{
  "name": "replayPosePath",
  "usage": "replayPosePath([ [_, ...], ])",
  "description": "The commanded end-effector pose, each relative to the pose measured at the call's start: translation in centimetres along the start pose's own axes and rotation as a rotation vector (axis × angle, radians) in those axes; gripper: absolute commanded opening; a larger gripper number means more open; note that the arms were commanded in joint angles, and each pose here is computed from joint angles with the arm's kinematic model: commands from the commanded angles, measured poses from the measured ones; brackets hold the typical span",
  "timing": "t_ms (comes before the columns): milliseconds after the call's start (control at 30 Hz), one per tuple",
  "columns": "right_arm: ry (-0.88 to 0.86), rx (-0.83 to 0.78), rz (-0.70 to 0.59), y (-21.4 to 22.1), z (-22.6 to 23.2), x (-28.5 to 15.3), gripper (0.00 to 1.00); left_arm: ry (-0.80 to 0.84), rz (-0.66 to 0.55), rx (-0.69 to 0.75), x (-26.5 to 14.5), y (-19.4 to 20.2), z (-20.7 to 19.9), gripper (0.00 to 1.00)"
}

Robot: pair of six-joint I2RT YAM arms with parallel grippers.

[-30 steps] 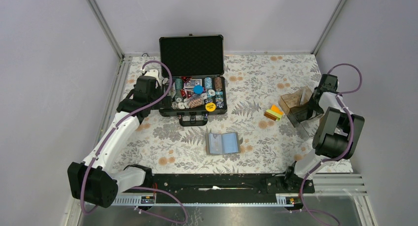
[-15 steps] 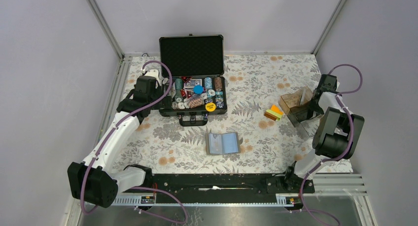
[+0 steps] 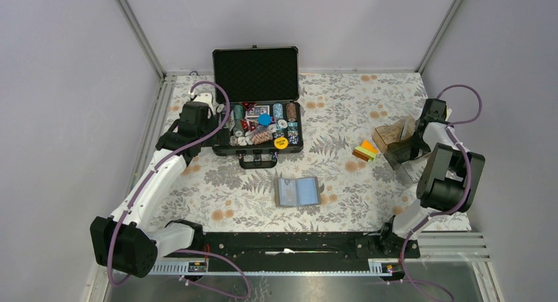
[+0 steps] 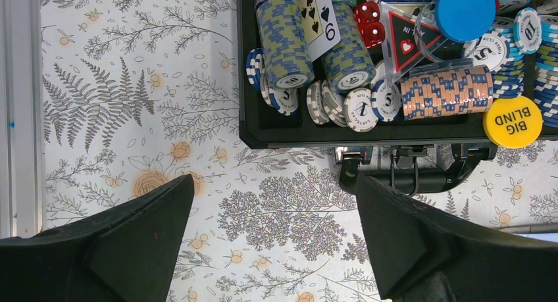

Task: Put the credit cards into the card holder
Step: Pick up the credit card from the storage box.

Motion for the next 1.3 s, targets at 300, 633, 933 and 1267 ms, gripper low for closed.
replayPosePath([
  [300,0.082,0.006,-0.08,-1.3,-0.8,-1.8,0.28,0.027,-0.048,-0.007,-0.4,-0.7,-0.4,0.99],
  [633,0.091,0.015,-0.099,-1.4,-0.9,-2.0,0.27,0.031,-0.05,-0.006,-0.5,-0.7,-0.4,0.99],
  [933,0.078,0.018,-0.101,-1.3,-0.7,-1.8,0.21,0.03,-0.052,-0.003,-0.5,-0.7,-0.4,0.99],
  [1267,0.023,0.023,-0.099,-1.0,0.0,-1.5,0.24,0.033,-0.052,0.002,-0.6,-0.7,-0.6,0.99],
])
Point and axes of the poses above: each gripper's point midway between its finger pads, its own x axis out along the fingers, its own z axis along the line the jaws close on, y = z × x, the point moved 5 cm from there along -x, back along the fingers, and after that the axes turned 3 degrees about x, right-handed, at the moved point
